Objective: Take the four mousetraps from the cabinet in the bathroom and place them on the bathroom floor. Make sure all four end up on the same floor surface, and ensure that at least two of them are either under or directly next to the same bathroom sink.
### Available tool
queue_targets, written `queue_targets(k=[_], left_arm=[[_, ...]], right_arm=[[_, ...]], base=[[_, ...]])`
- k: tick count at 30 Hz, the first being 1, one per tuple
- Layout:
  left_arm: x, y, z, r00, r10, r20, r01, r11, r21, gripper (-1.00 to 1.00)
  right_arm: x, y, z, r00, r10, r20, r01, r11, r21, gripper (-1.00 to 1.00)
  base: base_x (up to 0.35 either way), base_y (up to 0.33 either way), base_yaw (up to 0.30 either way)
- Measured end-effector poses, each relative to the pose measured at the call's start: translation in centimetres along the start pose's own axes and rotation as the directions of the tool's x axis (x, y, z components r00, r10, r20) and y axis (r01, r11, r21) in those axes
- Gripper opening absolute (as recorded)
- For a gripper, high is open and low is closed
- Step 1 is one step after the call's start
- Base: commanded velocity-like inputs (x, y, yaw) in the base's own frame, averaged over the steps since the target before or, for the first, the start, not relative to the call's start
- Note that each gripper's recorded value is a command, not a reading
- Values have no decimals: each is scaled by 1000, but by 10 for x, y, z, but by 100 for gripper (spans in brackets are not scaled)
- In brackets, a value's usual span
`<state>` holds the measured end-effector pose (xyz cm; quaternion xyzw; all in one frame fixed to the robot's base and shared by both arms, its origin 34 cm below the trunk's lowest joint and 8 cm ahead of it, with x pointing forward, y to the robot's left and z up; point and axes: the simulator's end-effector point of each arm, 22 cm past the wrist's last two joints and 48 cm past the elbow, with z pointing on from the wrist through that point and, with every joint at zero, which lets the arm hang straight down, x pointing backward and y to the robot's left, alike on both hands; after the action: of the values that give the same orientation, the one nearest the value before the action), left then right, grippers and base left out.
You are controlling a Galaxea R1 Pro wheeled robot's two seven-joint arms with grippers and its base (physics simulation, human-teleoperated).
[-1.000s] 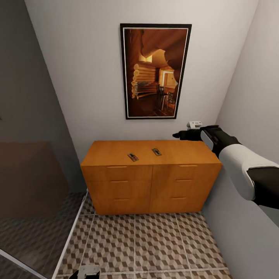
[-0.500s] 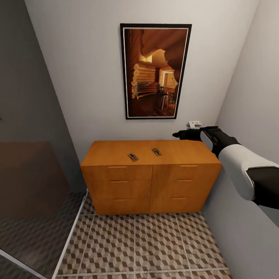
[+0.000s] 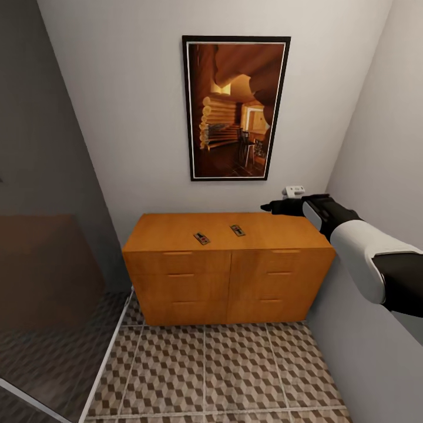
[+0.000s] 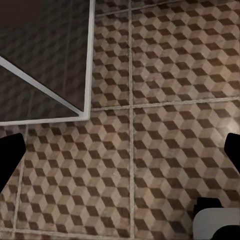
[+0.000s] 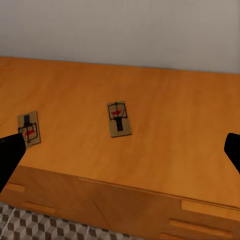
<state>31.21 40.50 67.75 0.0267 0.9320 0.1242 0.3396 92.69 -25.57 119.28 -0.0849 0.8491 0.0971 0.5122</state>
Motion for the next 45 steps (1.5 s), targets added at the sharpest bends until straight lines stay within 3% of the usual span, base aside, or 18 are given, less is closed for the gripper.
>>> queue_targets(k=[8, 31, 45], left_arm=[[2, -23, -3, 1000, -18, -2, 18, 1000, 25, 100], [14, -30, -6, 999, -17, -33, 18, 999, 35, 100], [22, -31, -8, 998, -12, -55, 14, 999, 38, 100]], right_arm=[[11, -2, 2, 1000, 9, -22, -9, 1000, 2, 100], [34, -12, 17, 998, 12, -61, -11, 1000, 15, 100], [52, -31, 23, 996, 5, -91, -1, 999, 42, 100]], base=[[0, 0, 0], [0, 0, 0], [2, 3, 0]])
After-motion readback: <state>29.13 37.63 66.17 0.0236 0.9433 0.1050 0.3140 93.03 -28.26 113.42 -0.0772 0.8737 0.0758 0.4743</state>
